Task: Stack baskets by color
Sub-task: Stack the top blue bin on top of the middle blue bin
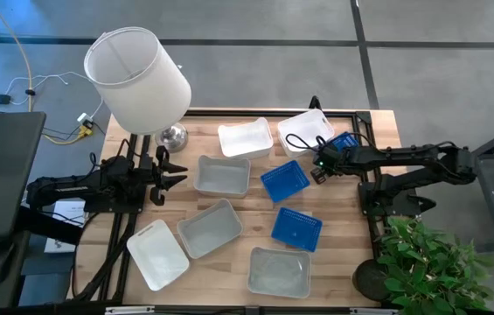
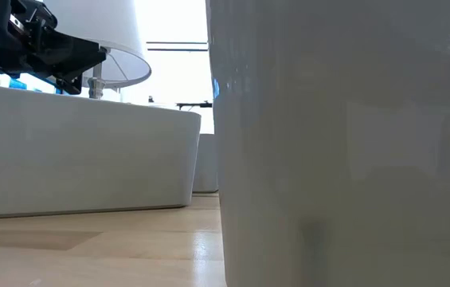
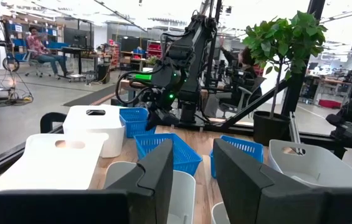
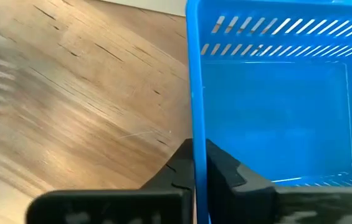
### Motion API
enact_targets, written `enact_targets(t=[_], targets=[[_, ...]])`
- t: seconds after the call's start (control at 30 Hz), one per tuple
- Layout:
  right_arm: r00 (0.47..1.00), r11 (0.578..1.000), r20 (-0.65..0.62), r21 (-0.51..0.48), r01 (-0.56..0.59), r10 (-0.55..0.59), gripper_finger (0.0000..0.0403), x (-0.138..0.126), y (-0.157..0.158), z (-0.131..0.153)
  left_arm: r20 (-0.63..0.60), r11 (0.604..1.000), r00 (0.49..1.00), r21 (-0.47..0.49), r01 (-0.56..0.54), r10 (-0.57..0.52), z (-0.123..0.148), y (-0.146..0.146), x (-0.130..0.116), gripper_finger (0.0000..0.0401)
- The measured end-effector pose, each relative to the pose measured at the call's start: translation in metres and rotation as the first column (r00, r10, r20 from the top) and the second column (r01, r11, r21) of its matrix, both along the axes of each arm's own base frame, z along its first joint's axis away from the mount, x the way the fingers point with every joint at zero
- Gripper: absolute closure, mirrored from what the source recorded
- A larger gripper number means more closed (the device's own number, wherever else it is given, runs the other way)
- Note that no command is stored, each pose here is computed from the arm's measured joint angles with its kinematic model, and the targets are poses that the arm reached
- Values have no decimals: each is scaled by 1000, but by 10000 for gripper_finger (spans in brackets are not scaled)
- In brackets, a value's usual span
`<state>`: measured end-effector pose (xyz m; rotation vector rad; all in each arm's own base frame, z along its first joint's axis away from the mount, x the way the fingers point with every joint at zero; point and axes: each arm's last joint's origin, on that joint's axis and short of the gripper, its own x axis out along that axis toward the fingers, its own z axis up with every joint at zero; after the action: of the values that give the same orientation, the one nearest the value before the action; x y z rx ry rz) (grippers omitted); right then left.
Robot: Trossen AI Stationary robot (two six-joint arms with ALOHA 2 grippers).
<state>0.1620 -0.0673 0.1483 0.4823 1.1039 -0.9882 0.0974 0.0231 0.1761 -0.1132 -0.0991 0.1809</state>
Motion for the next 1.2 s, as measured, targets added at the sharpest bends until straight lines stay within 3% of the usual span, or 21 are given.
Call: enact_targets(t=[0.33,0.63,0.8,0.97,1.07,1.2], targets=[[999,1000,34,-11,2,-2,402,-4,2,10,0,1000,1000,0,-1,1,0,0,0,300],[997,987,9,-138,-78,80,403,6,21,86,0,1000,1000,0,-2,2,0,0,0,300],[976,954,5,-213,-211,217,403,15,34,117,0,1000,1000,0,-2,2,0,0,0,300],[903,888,75,-236,-396,423,403,32,53,131,0,1000,1000,0,-2,2,0,0,0,300],[907,921,197,-200,-335,373,403,43,60,140,0,1000,1000,-1,-2,2,0,0,0,300],[917,947,241,-136,-291,317,403,59,71,146,0,1000,1000,0,0,0,0,0,0,300]])
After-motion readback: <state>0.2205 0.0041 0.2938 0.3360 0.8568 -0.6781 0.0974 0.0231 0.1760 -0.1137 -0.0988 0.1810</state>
